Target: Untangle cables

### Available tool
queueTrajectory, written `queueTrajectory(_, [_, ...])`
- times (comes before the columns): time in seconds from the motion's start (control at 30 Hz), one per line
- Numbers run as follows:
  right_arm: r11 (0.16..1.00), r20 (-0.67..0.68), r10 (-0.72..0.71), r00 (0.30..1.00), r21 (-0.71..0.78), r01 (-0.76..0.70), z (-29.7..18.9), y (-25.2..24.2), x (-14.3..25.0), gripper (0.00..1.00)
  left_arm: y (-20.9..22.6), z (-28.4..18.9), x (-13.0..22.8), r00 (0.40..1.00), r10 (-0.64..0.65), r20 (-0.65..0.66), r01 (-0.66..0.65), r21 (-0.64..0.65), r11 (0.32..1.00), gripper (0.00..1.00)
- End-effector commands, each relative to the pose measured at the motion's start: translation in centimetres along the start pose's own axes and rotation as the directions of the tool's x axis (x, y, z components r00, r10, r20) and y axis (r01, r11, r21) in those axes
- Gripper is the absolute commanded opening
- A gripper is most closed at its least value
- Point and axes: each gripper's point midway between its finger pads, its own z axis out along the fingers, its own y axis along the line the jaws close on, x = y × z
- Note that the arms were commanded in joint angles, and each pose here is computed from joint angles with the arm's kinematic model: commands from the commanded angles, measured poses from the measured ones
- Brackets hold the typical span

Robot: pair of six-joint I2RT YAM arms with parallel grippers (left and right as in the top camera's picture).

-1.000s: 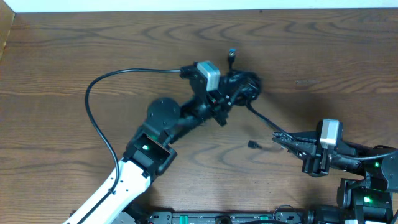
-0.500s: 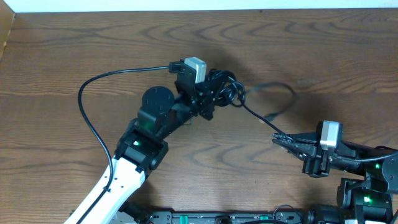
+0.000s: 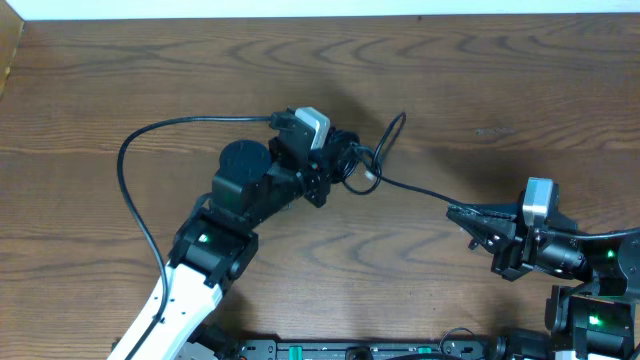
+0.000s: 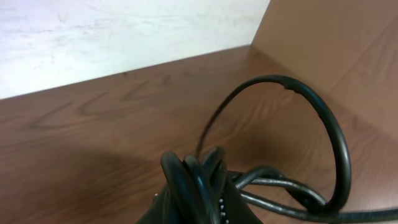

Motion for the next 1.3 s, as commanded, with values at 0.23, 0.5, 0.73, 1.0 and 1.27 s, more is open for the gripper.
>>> queueTrajectory(0.23, [1.0,0.004,-0.003,1.0,0.001,0.002,-0.2,0.5,-0.5,0.99,0.7,-3.3,-2.9,0.986,0.148,0.082,-0.14,-0.098,0.985,0.08])
queueTrajectory(0.5, [1.0,0.013,0.007,1.0,0.026,-0.007,-0.2,0.0,-0.7,0.99,-3.4,-3.9,-3.3,0.981,0.153,0.122,-0.168,0.116,0.979,0.08])
queueTrajectory(0.73, [0.993,0.046,0.032,0.998,0.114,-0.037,-0.3,-1.5,-1.2,0.99,-7.3,-3.8,-4.4,0.964,0.181,0.192,-0.219,0.197,0.956,0.07])
queueTrajectory(1.0, [0.95,0.101,0.201,0.974,0.221,-0.219,-0.7,-3.7,-0.8,0.99,-7.5,-3.2,-5.8,0.954,0.172,0.246,-0.183,0.022,0.983,0.07])
queueTrajectory(1.27, [0.925,0.136,0.288,0.948,0.217,-0.313,-0.6,-4.0,-1.8,0.99,-5.8,-3.3,-5.9,0.955,0.166,0.246,-0.134,-0.14,0.981,0.07])
